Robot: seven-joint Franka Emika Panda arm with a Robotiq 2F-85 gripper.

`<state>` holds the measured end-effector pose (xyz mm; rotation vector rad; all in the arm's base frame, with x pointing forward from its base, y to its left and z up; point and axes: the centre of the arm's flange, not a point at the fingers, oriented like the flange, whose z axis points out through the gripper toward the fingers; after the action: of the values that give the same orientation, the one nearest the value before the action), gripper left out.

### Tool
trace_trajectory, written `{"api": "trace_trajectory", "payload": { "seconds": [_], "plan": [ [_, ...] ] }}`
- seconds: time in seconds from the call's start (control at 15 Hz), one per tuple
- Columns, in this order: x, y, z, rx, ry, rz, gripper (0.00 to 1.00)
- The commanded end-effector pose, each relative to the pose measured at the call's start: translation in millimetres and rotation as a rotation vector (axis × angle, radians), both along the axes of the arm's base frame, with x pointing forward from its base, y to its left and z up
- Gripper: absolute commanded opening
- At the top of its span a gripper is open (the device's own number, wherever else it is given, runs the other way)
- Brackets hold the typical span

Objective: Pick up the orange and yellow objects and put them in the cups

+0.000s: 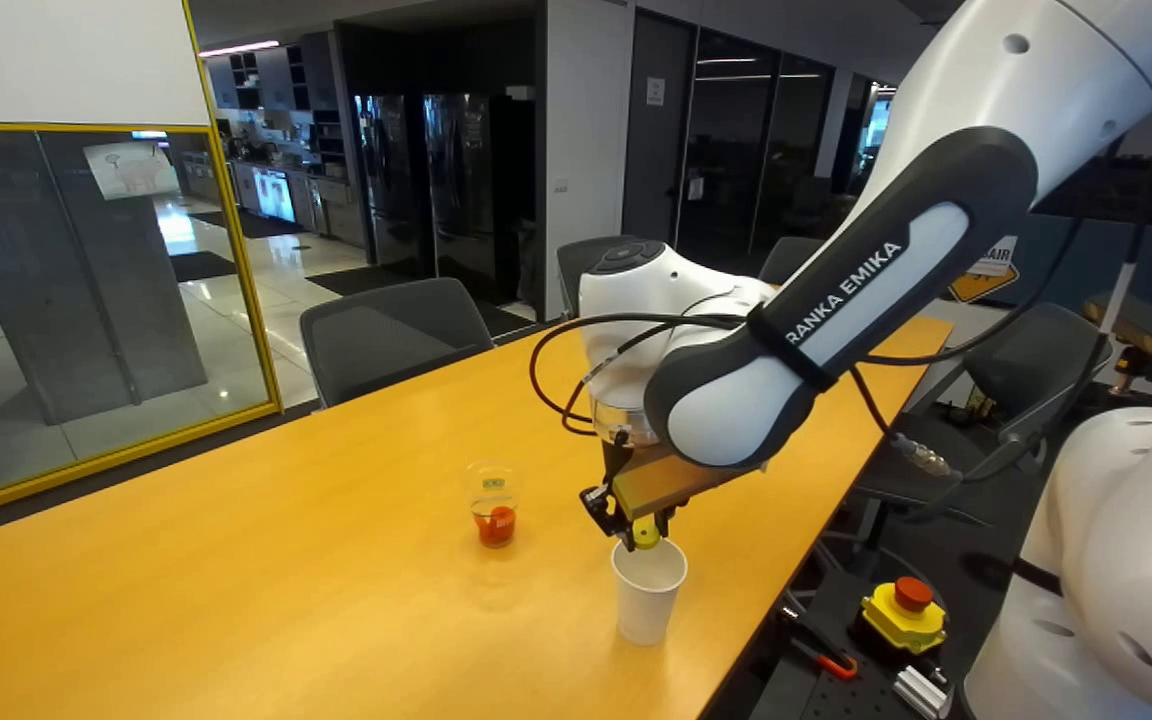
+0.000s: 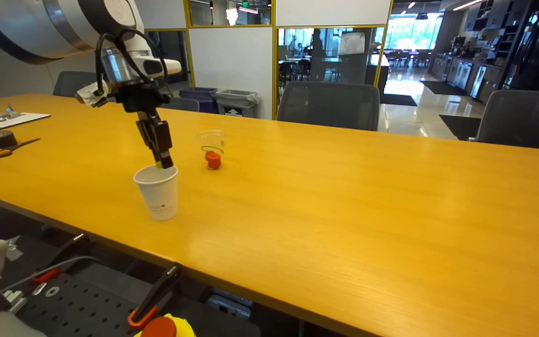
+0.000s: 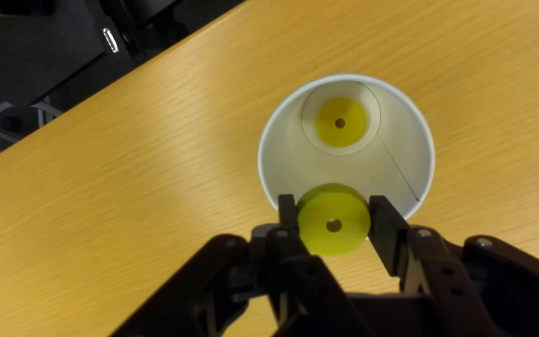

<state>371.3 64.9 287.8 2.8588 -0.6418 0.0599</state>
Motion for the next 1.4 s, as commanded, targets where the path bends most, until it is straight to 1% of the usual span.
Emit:
{"api": "trace_trajectory", "payload": {
  "seconds": [0.0, 0.4, 0.47, 0.53, 0.6, 0.67, 0.87, 0.93, 1.07, 1.2, 1.33],
  "plan": [
    [-9, -5, 2, 0.022, 0.029, 0.008, 0.21],
    [-9, -4, -1, 0.049, 0.052, 0.021, 0.21],
    [-9, -4, -1, 0.055, 0.054, 0.023, 0.26],
    [-9, -4, -1, 0.059, 0.056, 0.023, 0.68],
    [-9, -3, -1, 0.062, 0.057, 0.024, 0.68],
    [-10, -3, -1, 0.063, 0.057, 0.027, 0.73],
    [-10, -3, 0, 0.069, 0.057, 0.032, 0.97],
    [-11, -3, 1, 0.069, 0.052, 0.034, 1.0],
    [-12, -5, 6, 0.061, 0.039, 0.037, 1.0],
    [-13, -11, 15, 0.058, 0.013, 0.066, 1.0],
    [-13, -21, 28, 0.065, -0.023, 0.13, 1.0]
  ]
}}
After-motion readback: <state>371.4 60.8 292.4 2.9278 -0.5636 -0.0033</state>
